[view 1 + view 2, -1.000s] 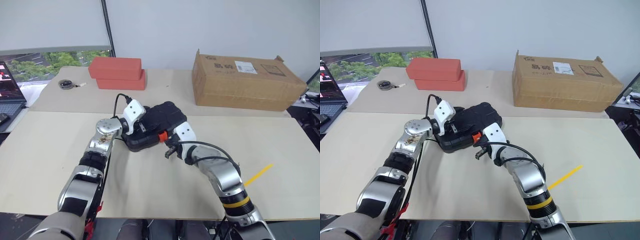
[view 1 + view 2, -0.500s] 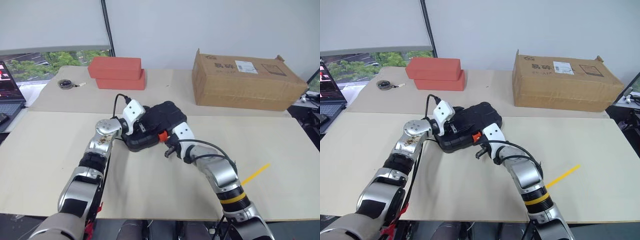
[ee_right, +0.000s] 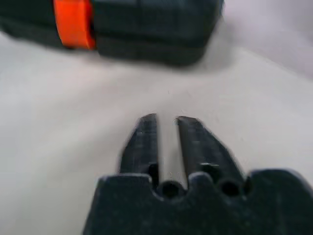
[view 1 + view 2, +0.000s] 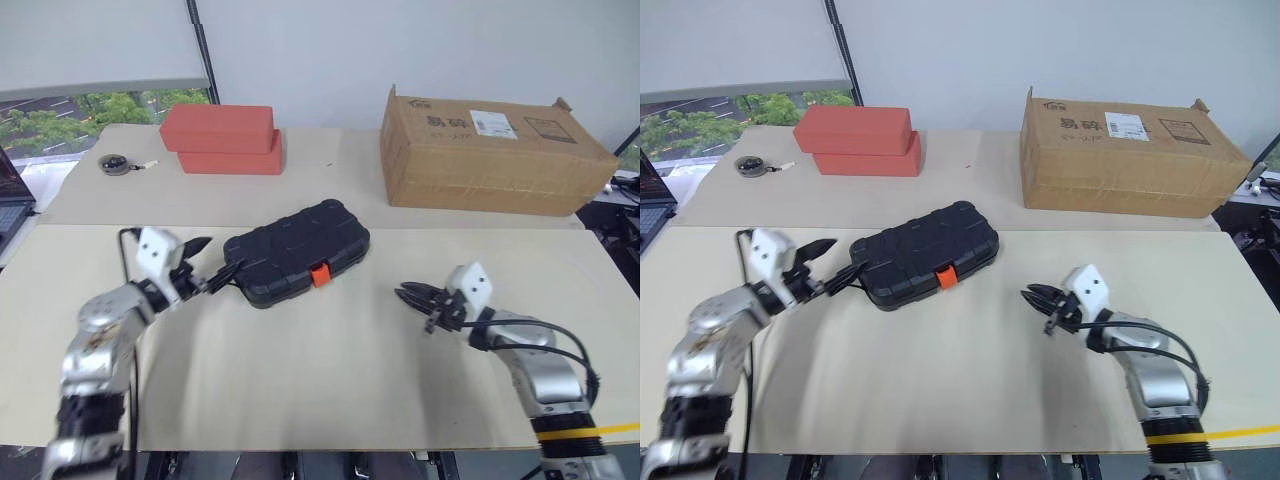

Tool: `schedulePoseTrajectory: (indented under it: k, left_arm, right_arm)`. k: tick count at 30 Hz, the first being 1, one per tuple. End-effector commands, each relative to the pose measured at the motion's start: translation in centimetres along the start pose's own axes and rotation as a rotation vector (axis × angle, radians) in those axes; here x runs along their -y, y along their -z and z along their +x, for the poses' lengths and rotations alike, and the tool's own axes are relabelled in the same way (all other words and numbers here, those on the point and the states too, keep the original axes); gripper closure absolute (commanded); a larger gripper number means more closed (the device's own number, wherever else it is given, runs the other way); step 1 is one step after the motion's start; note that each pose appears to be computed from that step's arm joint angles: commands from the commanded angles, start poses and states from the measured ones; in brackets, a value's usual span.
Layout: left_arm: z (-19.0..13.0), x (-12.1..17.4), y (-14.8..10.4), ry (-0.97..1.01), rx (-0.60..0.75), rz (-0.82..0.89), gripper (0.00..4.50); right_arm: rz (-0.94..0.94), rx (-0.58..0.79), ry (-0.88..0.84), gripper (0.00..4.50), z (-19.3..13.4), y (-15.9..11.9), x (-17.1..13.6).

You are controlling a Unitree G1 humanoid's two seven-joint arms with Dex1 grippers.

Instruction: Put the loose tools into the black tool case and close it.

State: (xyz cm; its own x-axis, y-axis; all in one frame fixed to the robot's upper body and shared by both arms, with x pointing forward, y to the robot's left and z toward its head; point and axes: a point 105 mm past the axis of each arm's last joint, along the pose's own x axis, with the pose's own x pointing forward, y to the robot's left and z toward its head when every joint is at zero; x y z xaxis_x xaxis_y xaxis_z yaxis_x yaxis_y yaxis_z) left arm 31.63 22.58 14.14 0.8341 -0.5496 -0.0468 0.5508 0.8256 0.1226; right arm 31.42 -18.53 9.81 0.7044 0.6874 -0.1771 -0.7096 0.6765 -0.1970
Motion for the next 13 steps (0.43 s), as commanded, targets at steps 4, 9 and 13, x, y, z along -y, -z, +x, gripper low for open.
schedulePoseTrajectory:
  k: [4, 9, 13]
  left_arm:
    - [-4.6, 2.0, 2.5, -0.032, -0.105, 0.027, 0.00]
    - [-6.2, 3.5, 5.6, -0.027, -0.187, -0.002, 0.00]
    - [-6.6, 3.9, 7.1, -0.023, -0.225, 0.006, 0.00]
  right_arm:
    - [0.000, 0.069, 0.003, 1.24, -3.3, -0.1, 2.4]
    - [0.015, 0.061, 0.015, 0.05, -4.9, 1.0, 3.0]
    - [0.011, 0.057, 0.071, 0.05, -6.0, 1.9, 3.5]
